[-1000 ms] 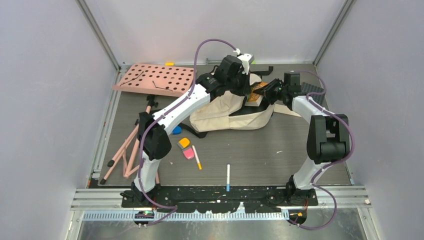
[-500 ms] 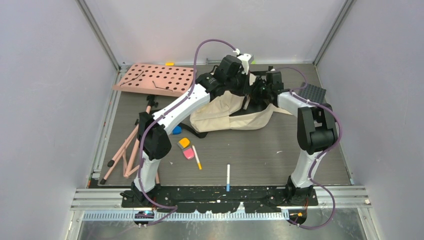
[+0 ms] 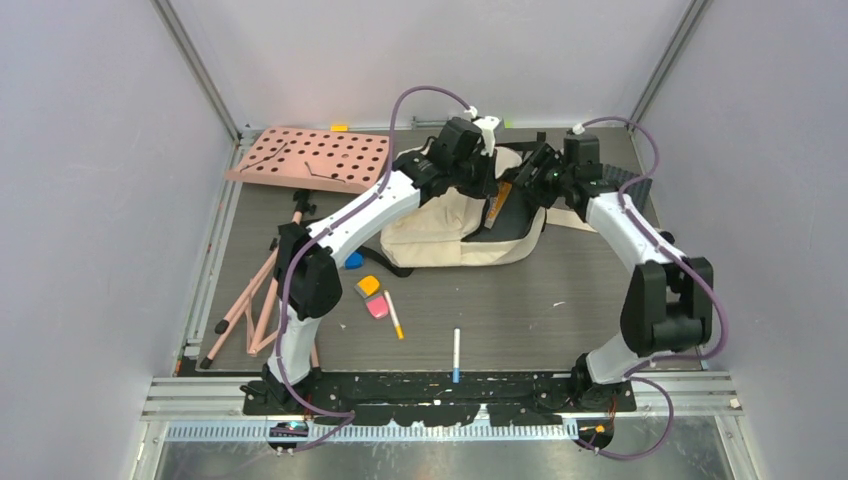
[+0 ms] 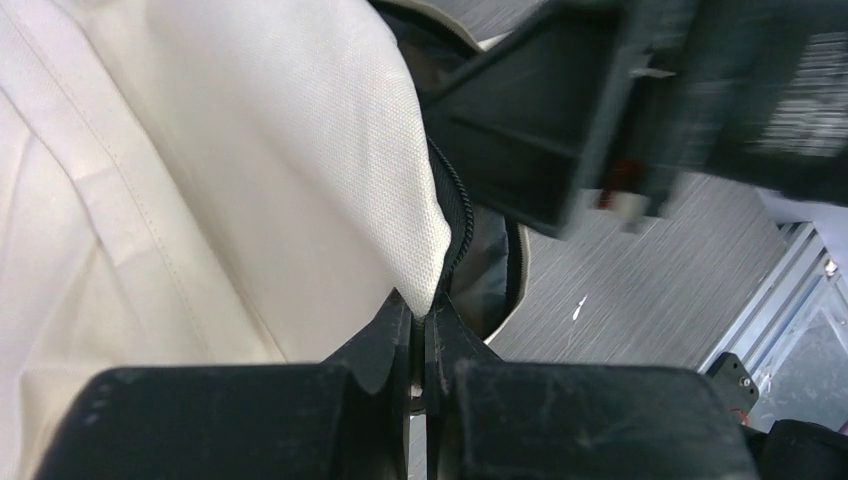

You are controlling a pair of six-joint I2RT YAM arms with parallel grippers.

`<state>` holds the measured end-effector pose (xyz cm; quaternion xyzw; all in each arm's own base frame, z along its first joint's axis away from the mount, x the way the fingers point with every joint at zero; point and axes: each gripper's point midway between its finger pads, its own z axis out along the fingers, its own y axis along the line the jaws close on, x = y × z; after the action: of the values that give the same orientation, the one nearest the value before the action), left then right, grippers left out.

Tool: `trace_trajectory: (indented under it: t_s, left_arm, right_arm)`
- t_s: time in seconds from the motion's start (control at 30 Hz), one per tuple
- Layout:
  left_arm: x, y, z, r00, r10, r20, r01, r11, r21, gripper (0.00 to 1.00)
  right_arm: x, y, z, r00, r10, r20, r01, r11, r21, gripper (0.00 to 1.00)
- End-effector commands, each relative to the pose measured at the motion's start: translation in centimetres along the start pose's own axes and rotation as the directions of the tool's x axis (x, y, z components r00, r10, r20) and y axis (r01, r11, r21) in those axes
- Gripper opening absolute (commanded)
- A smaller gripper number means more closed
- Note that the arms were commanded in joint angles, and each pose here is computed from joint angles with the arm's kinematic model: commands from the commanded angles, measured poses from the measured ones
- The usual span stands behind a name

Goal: Pack the student bag
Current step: Place the book in the student bag, then zip the student bag at the center of the board.

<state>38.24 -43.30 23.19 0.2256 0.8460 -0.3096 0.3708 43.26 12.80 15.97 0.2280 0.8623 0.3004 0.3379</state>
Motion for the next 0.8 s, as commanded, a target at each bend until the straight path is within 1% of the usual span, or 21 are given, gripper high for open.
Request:
trace_trajectory:
  t_s: [0.0,0.13,0.2,0.23,0.27,0.3,0.33,0.43,0.53,0.6,0.7,0.77]
  left_arm:
    - [-3.0,-0.9,-2.7,0.995,0.041,0.096,-0.044,0.999,0.028,0.00]
    - [-1.1,-0.1,-1.9,0.997,0.060,0.041,-0.061,0.998,0.020,0.00]
    - [0.4,-0.3,-1.2,0.997,0.072,-0.004,-0.071,0.996,0.057,0.00]
    - [1.2,-0.4,-0.9,0.997,0.074,-0.029,-0.071,0.994,0.079,0.00]
    - [2.1,-0.6,-0.5,0.996,0.077,-0.055,-0.071,0.992,0.102,0.00]
    - [2.9,-0.7,-0.2,0.993,0.080,-0.084,-0.069,0.990,0.122,0.00]
    - [3.9,-0.8,0.2,0.990,0.083,-0.115,-0.067,0.988,0.141,0.00]
    - [6.4,-0.8,1.3,0.975,0.103,-0.198,-0.067,0.982,0.179,0.00]
    - [8.4,-0.4,2.4,0.958,0.124,-0.260,-0.077,0.980,0.185,0.00]
    - [9.7,-0.2,3.2,0.945,0.121,-0.304,-0.062,0.979,0.195,0.00]
    - [11.6,-0.1,4.1,0.919,0.118,-0.376,-0.037,0.976,0.216,0.00]
    - [12.4,-0.1,4.4,0.907,0.120,-0.403,-0.027,0.973,0.228,0.00]
  right_arm:
    - [-1.1,0.3,-5.5,0.990,-0.121,0.077,0.118,0.992,0.047,0.64]
    - [-3.1,-1.3,-8.9,0.979,-0.107,0.173,0.092,0.991,0.093,0.66]
    - [-4.1,-2.0,-9.5,0.977,-0.101,0.189,0.081,0.991,0.107,0.67]
    - [-4.3,-2.7,-9.2,0.979,-0.106,0.172,0.085,0.988,0.126,0.67]
    - [-5.2,-2.6,-9.4,0.977,-0.111,0.183,0.087,0.988,0.130,0.67]
    - [-5.1,-3.3,-8.6,0.982,-0.116,0.150,0.093,0.984,0.149,0.66]
    - [-6.0,-2.9,-8.6,0.981,-0.119,0.153,0.098,0.986,0.137,0.66]
    - [-7.5,-3.3,-6.2,0.988,-0.123,0.092,0.108,0.983,0.148,0.65]
    - [-8.1,-2.8,-3.9,0.991,-0.126,0.037,0.121,0.986,0.111,0.64]
    - [-8.5,-2.5,-2.2,0.992,-0.125,0.002,0.124,0.989,0.080,0.63]
    - [-9.6,-2.3,0.1,0.993,-0.117,-0.017,0.118,0.991,0.058,0.61]
    - [-10.3,-2.3,0.9,0.992,-0.126,-0.014,0.126,0.991,0.055,0.60]
